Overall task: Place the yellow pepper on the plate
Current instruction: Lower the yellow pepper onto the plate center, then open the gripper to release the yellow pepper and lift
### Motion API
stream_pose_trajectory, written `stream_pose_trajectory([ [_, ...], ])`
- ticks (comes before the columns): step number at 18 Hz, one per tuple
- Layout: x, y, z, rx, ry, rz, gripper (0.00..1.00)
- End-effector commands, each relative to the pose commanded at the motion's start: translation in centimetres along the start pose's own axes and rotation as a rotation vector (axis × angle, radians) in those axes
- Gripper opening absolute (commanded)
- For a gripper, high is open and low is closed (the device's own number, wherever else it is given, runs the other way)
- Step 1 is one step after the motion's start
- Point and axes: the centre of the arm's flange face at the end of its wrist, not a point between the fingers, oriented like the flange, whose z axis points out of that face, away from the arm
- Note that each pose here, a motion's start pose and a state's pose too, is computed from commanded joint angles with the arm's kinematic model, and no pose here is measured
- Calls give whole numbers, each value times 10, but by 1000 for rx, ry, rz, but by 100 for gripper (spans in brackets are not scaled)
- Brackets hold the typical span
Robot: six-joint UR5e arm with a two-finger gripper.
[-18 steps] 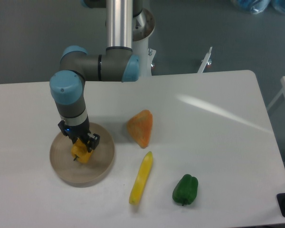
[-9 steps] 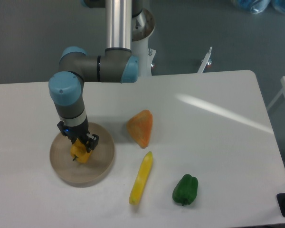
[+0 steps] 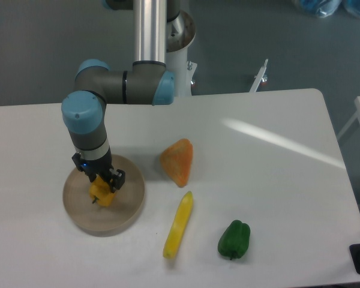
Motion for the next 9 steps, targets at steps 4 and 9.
stream_pose_trajectory([
  [4, -2, 0, -12, 17, -7, -7, 100],
  [9, -48, 15, -49, 63, -53, -59, 100],
])
